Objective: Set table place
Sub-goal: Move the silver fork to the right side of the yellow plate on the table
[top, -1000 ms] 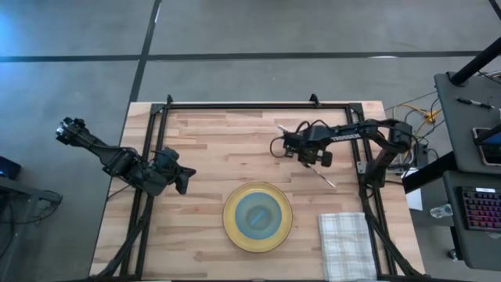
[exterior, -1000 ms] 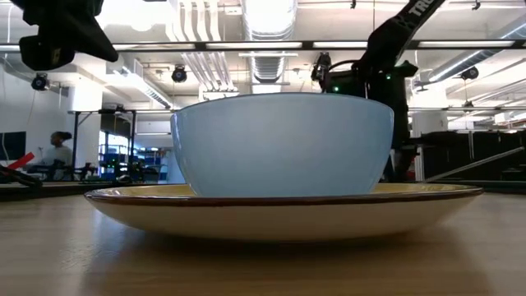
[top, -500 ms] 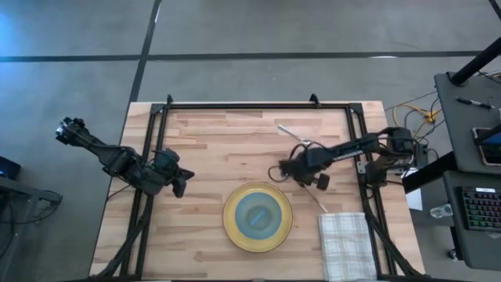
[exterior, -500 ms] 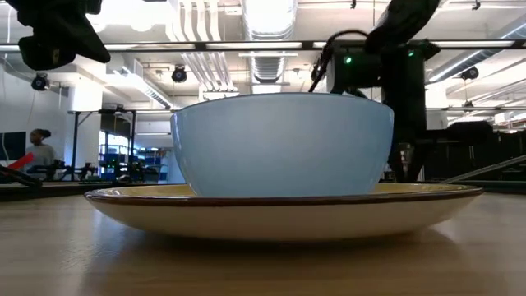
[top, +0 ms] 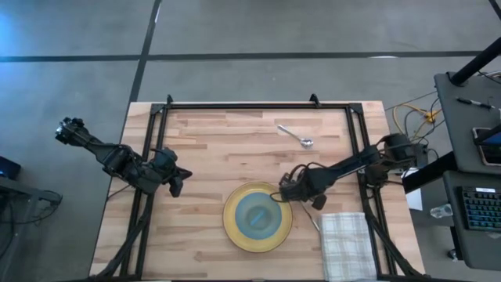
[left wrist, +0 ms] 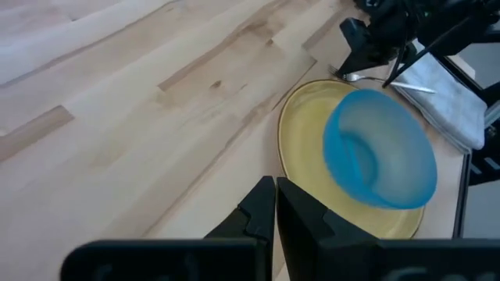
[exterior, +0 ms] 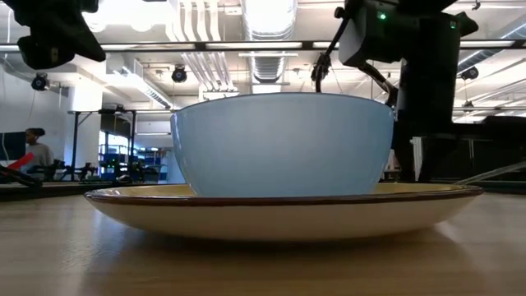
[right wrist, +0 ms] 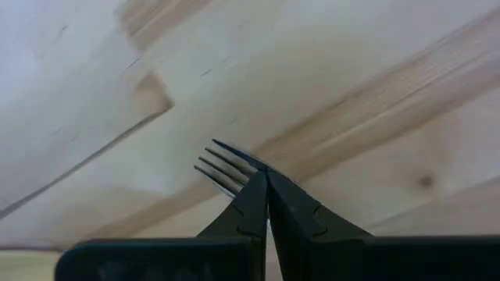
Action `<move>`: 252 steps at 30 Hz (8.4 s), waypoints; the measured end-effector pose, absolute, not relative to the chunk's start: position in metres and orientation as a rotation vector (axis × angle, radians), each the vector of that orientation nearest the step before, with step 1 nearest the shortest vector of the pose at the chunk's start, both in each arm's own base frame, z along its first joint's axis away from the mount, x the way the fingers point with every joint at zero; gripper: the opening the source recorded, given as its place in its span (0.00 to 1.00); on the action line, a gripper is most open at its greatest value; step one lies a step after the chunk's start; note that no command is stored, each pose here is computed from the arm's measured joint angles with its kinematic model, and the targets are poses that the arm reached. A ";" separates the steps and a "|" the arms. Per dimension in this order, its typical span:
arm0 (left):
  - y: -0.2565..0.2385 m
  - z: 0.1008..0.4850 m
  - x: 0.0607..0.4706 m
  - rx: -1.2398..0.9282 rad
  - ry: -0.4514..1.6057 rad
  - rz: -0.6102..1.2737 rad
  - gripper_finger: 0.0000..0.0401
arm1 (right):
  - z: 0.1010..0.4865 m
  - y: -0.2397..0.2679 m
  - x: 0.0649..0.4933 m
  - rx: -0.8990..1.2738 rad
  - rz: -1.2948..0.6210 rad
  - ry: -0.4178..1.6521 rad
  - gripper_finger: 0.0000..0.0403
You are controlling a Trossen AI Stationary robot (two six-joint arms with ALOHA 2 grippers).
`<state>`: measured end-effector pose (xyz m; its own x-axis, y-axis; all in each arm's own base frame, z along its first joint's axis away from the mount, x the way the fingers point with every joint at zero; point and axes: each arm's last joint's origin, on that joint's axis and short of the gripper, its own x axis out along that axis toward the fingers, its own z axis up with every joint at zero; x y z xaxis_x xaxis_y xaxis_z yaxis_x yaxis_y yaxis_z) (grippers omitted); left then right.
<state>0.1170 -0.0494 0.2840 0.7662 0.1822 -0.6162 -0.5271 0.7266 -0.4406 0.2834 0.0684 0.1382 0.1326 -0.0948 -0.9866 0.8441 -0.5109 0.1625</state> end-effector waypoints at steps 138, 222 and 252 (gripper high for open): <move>-0.059 0.280 0.134 -0.693 0.594 0.399 0.00 | 0.144 0.144 0.251 1.523 -1.010 1.211 0.02; -0.056 0.280 0.135 -0.696 0.586 0.419 0.00 | 0.138 0.111 0.262 1.352 -1.001 1.033 0.05; -0.056 0.280 0.134 -0.690 0.592 0.422 0.00 | 0.134 0.137 0.273 1.477 -0.907 0.979 0.06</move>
<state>0.1345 -0.0561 0.2795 0.7570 0.1668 -0.6317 -0.5426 0.6991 -0.4656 0.2729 0.1366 0.1343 0.3672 0.0978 -0.9250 0.9298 -0.0677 0.3619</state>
